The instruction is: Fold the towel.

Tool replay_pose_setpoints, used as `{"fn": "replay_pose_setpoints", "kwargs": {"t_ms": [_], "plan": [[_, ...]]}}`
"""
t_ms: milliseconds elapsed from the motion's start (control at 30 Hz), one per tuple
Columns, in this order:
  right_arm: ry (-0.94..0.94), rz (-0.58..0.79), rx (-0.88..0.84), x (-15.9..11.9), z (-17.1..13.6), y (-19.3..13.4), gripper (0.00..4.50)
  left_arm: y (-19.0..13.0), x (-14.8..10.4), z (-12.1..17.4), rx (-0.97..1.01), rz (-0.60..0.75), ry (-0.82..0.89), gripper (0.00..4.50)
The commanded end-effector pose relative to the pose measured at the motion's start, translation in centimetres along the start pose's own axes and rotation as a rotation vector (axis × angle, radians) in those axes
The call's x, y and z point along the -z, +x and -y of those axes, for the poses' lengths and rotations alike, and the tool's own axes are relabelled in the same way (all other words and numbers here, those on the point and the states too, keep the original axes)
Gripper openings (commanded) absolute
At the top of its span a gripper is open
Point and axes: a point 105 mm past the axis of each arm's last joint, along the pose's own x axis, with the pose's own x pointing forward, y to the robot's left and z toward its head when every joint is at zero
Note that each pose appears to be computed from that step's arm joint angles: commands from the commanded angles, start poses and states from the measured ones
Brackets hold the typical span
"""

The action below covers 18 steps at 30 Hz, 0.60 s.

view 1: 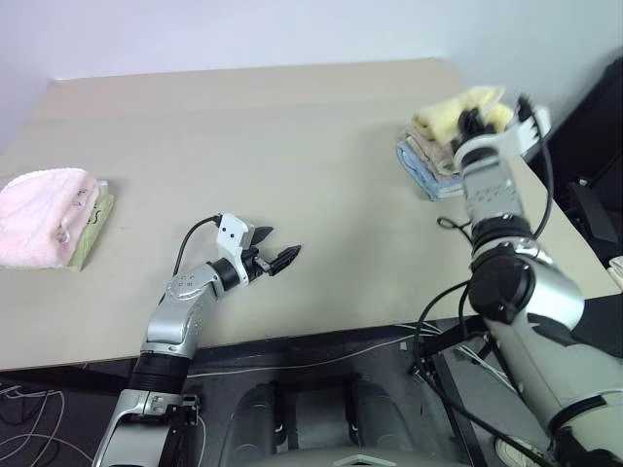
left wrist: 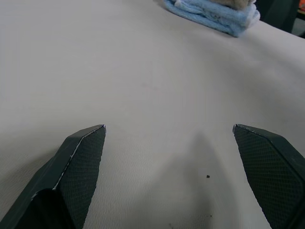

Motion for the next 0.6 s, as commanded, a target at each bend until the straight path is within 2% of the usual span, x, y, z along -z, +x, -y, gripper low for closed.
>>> {"fn": "replay_pose_setpoints", "kwargs": {"t_ms": [33, 267, 467, 600], "plan": [[-0.019, 0.064, -0.026, -1.9, -0.9, 0.0, 0.01, -1.0, 0.4, -0.8, -0.043, -0.011, -0.005, 4.5], [-0.006, 0.061, 0.081, -1.9, 1.8, -1.2, 0.01, -0.7, 0.6, -0.6, -0.04, -0.019, -0.016, 4.5], [0.041, 0.075, 0.094, -2.9, 1.8, -1.3, 0.01, -0.1, 0.6, -0.5, -0.027, -0.019, -0.02, 4.5], [0.051, 0.084, 0.086, -3.7, 1.5, -1.5, 1.15, 0.3, 0.7, -0.2, -0.015, -0.018, -0.026, 4.5]]}}
